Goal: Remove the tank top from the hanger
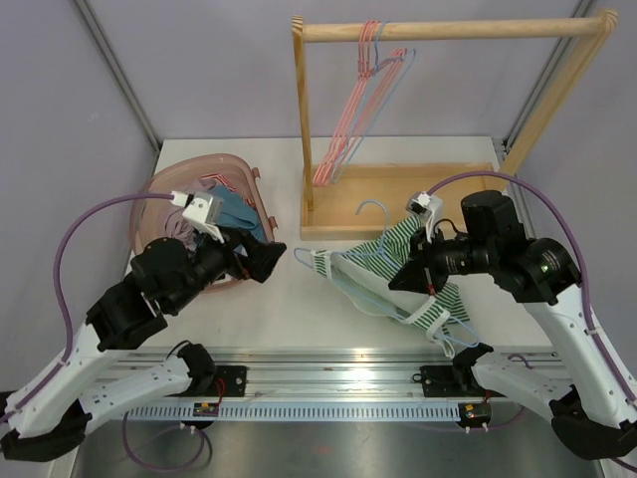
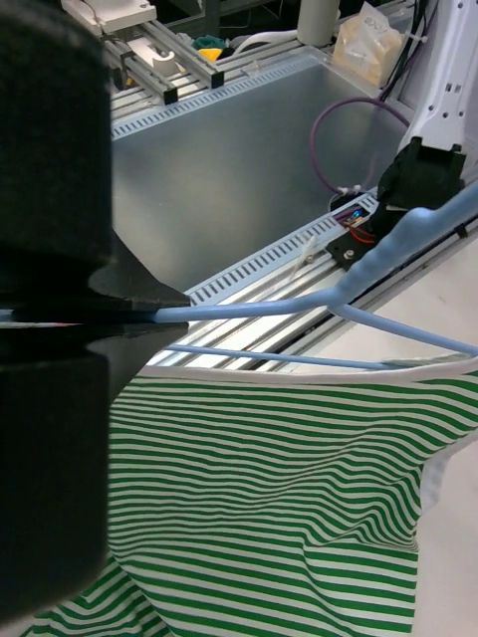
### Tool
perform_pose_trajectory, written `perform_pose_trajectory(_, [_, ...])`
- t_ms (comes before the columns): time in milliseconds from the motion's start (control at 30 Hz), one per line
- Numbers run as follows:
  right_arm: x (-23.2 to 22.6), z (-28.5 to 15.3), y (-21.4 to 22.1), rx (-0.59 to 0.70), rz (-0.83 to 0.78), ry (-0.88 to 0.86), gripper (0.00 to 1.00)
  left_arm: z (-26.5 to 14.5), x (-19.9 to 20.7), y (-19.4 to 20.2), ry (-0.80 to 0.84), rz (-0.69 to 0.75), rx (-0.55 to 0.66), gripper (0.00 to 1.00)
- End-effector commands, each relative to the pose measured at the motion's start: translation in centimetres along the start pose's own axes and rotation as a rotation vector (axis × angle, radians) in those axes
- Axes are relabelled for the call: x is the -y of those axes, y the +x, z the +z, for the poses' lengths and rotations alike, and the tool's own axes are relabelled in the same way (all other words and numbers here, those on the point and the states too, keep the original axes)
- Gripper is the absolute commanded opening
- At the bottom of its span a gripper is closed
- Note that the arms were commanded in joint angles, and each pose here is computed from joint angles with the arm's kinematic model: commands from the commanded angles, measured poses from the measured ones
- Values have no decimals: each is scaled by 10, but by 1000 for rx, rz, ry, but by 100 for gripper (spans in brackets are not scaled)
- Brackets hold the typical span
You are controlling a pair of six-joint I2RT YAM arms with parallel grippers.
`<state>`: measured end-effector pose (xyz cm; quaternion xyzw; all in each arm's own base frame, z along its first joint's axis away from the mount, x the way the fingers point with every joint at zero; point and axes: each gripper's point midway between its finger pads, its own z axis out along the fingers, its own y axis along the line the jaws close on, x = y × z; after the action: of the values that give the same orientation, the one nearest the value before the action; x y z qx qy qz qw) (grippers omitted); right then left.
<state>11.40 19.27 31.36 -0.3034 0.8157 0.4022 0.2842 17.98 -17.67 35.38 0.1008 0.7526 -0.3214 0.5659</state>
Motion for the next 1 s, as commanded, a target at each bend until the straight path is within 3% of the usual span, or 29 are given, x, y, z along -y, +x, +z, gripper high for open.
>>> perform_pose_trajectory(0, [-26, -1, -38, 118, -87, -83, 0, 11, -1, -13, -80, -5, 82, 99])
perform_pose_trajectory(200, [-38, 3, -72, 230, -64, -123, 0, 29, 18, 10, -107, 58, 38, 99])
perform_pose_trajectory(367, [-50, 11, -71, 215, -50, -167, 0, 42, 25, 22, -160, 117, 19, 98])
perform_pose_trajectory(467, [-54, 18, -65, 194, -59, -194, 0, 52, 21, 27, -205, 151, 18, 91])
perform_pose_trajectory(567, [-53, 18, -62, 197, -66, -184, 0, 59, 14, 34, -259, 175, 11, 72])
perform_pose_trajectory(600, [-53, 17, -62, 200, -69, -183, 0, 59, 13, 36, -267, 182, 8, 55])
perform_pose_trajectory(700, [-50, 15, -60, 204, -73, -159, 0, 60, 6, 38, -305, 190, 8, 32])
perform_pose_trajectory(733, [-47, 15, -59, 203, -73, -144, 0, 58, 5, 37, -306, 185, 12, 26])
perform_pose_trajectory(900, [-29, 23, -50, 172, -59, -69, 0, 49, 0, 32, -309, 176, 24, 22])
perform_pose_trajectory(967, [-25, 25, -44, 164, -59, -61, 0, 45, -6, 27, -343, 170, 39, 0])
